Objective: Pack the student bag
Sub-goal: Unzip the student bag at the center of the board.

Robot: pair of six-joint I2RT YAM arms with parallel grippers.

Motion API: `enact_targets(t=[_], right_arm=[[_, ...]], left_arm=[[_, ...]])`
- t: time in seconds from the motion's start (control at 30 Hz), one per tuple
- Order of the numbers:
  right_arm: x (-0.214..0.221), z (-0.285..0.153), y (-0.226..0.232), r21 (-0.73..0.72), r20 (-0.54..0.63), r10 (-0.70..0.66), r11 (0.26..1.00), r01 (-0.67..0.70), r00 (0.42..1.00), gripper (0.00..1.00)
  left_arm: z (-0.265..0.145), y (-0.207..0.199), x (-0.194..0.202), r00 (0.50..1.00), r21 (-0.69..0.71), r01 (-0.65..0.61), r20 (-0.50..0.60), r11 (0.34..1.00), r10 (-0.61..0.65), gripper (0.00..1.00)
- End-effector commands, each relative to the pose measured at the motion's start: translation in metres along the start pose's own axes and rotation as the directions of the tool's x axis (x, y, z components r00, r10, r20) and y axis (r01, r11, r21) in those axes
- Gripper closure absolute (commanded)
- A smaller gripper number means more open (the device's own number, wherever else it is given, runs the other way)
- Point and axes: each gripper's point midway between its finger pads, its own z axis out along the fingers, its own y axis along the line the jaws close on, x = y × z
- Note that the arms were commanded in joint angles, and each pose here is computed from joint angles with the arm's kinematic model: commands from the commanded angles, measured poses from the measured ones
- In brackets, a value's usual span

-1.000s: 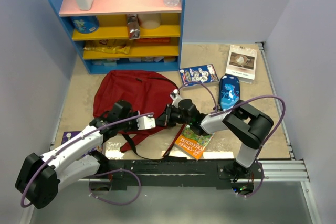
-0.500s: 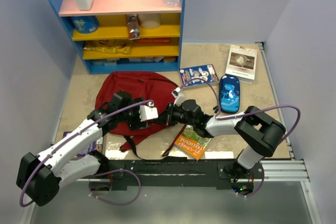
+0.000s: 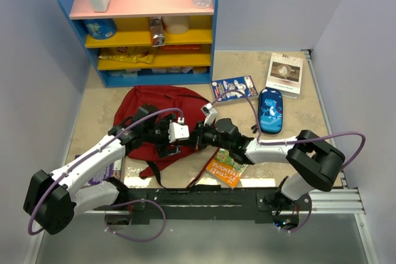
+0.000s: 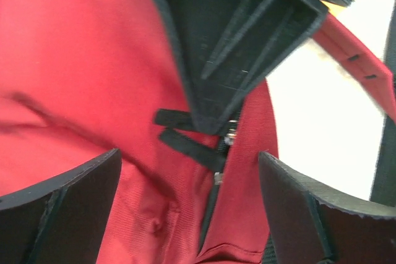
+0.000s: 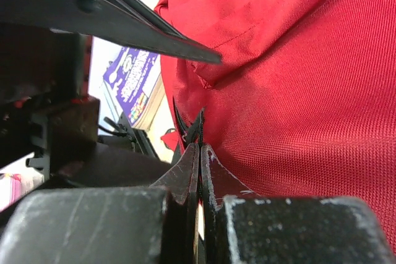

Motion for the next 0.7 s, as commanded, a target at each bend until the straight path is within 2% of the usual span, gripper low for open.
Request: enact_targets(t=[0.0,0.07,0.1,0.13,0.2,0.23,0.33,0.67], right_arm=[[-0.014,-0.005,0.019,-0.047,0.046,-0.044,0.998,0.046,0.998,1.00],[-0.014,-0.005,0.020,-0.052,0.045,-0.048,0.997,0.050,0.998,1.00],[-0.014,-0.004,0.020,-0.052,0.042,-0.048,0.997,0.050,0.998,1.00],[-0.014,-0.004,0.021,-0.054,0.042,-0.050,0.997,0.052,0.998,1.00],[-0.014,-0.005,0.020,-0.051,0.044,-0.049,0.997,0.052,0.998,1.00],[-0.014,-0.005,0.020,-0.048,0.045,-0.051,0.997,0.053,0.998,1.00],[-0.019,-0.008,0.016,-0.012,0.056,-0.068,0.998,0.069,0.996,1.00],[-0.035,-0.023,-0.012,0.185,0.097,-0.159,0.973,0.139,0.983,1.00]], left_arm=[[0.004,-0.012,-0.009,0.998,0.064,0.008,0.067,0.998,-0.012,0.00],[0.006,-0.016,-0.006,0.998,0.077,-0.008,0.066,0.997,0.003,0.00],[0.007,-0.016,-0.003,0.998,0.080,-0.014,0.063,0.997,0.009,0.04],[0.009,-0.017,-0.001,0.998,0.082,-0.029,0.058,0.996,0.024,0.19],[0.009,-0.016,0.001,0.998,0.082,-0.046,0.056,0.996,0.041,0.40],[0.010,-0.015,0.001,0.997,0.076,-0.049,0.056,0.996,0.045,0.66],[0.010,-0.012,0.006,0.998,0.049,-0.052,0.040,0.997,0.050,0.99],[0.007,-0.017,0.018,0.997,0.044,-0.078,0.013,0.996,0.077,1.00]])
